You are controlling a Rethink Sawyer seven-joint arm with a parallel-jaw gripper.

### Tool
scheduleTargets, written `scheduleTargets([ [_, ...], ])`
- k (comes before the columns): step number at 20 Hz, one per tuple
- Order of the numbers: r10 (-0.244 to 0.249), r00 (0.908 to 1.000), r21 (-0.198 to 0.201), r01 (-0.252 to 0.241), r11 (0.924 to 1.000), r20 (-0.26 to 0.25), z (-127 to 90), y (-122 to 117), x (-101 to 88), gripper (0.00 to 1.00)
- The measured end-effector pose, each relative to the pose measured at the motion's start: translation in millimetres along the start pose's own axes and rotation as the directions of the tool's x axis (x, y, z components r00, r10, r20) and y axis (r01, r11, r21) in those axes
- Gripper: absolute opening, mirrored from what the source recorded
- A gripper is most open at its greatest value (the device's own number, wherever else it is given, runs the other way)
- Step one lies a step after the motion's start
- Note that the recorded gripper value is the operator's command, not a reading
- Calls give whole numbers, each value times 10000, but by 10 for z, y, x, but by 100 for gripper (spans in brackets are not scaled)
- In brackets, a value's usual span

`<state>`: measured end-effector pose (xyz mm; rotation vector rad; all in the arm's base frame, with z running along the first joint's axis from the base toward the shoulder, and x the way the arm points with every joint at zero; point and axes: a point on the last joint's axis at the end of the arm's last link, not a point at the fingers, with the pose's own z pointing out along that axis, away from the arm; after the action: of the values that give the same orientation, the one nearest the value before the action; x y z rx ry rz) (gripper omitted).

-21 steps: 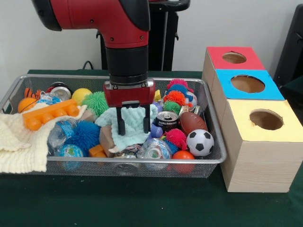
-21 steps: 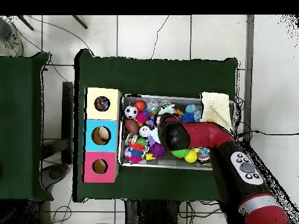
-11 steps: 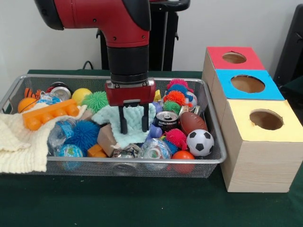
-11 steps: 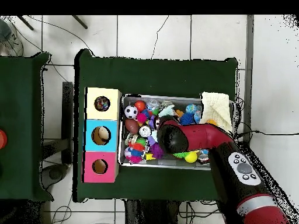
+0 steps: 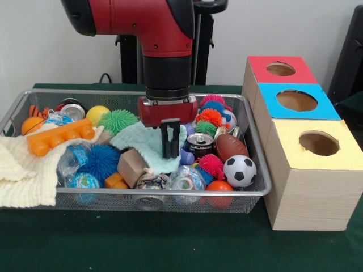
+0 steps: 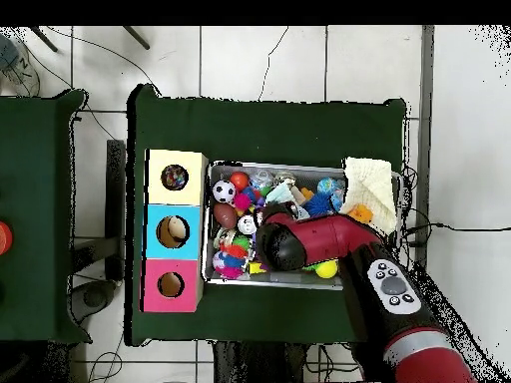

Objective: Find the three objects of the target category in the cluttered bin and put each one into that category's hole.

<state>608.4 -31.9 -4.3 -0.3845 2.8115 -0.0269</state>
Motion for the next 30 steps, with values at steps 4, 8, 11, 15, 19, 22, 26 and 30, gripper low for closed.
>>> scheduleTargets([
  [4,-100,9998,-32,100,9999,-199,-10,68,92,0],
  [8,-126,9997,29,127,9999,-229,-43,52,111,0],
  [11,-213,9995,210,218,9995,-242,-100,23,103,0],
  [15,-364,9988,360,376,9986,-340,-111,43,139,100],
  [19,-541,9981,505,556,9972,-299,-115,77,160,100],
  [22,-717,9972,625,730,9954,-226,-121,115,167,100],
  [26,-906,9959,708,910,9933,-84,-128,172,151,100],
  [30,-904,9958,745,913,9930,-148,-120,160,181,100],
])
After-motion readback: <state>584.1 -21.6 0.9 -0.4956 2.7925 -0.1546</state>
